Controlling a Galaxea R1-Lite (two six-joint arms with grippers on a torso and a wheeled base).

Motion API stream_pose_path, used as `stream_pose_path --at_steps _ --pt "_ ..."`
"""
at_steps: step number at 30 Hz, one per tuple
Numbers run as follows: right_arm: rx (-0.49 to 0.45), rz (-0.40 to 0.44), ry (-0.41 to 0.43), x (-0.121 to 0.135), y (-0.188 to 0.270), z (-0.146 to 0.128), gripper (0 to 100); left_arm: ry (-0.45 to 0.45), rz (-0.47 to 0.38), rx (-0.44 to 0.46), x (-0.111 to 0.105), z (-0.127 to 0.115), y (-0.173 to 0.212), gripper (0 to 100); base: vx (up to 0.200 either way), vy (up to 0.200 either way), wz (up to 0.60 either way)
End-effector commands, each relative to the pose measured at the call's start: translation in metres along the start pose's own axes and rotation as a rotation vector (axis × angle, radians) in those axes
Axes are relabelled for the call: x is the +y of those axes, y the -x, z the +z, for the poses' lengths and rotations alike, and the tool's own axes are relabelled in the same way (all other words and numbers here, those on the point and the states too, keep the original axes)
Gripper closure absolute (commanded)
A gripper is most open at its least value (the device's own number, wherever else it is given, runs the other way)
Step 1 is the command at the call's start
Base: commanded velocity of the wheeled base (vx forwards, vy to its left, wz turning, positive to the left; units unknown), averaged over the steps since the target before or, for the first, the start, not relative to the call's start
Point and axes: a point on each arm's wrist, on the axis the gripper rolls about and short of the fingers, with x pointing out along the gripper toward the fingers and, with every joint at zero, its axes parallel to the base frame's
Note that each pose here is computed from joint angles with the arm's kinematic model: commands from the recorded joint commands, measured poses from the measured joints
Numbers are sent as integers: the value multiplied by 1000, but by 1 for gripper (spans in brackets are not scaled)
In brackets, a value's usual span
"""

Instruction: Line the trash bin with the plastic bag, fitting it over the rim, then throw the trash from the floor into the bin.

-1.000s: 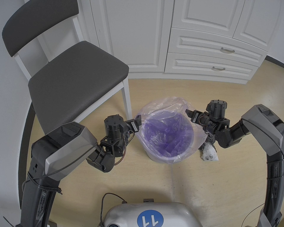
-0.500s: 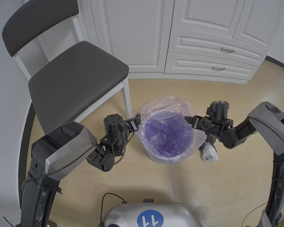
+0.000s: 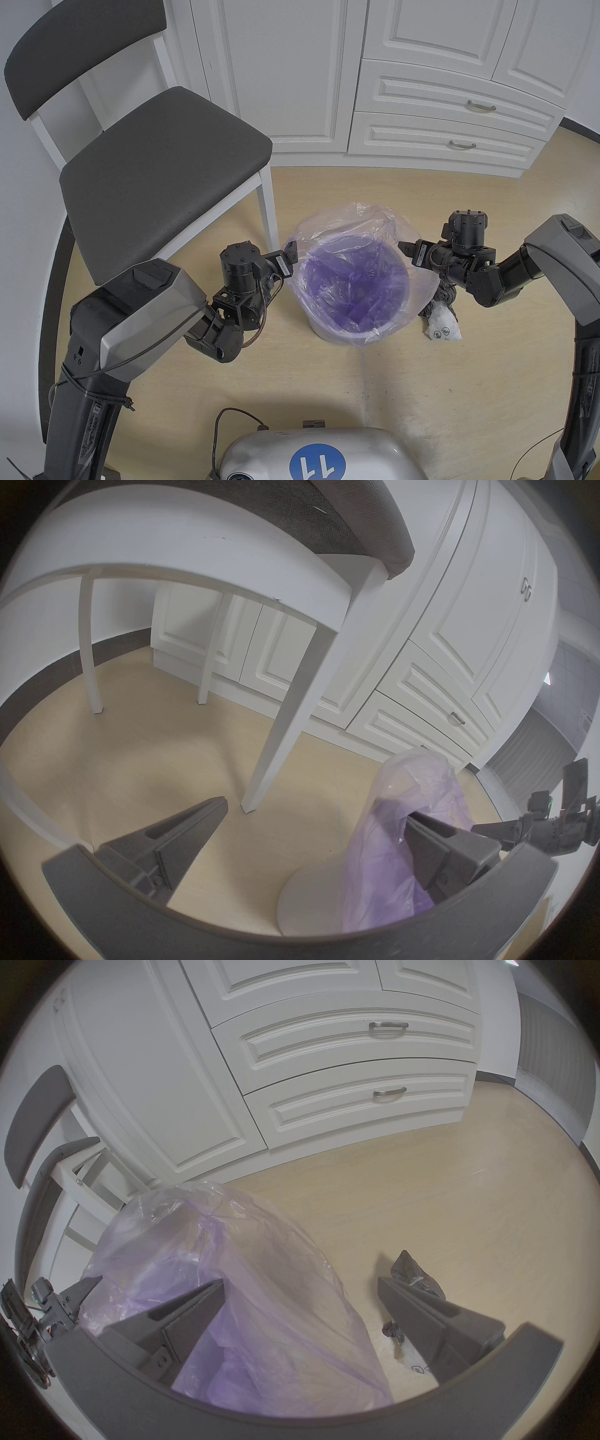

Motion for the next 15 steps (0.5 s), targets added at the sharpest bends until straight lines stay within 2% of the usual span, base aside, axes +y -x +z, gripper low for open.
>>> stream_pose_path --at_steps 1,5,10,15 --pt "-7 -40 -12 -14 -19 -6 0 -1 22 -4 11 -4 -9 0 0 0 0" --pt "-12 -58 -25 -22 -34 -12 0 11 48 -3 21 -3 -18 0 0 0 0" --pt "-27 -58 -95 -23 -48 -15 0 43 78 31 26 -4 -26 0 0 0 0" --pt "1 -68 -99 -25 -53 -22 0 43 100 64 31 -12 -31 0 0 0 0"
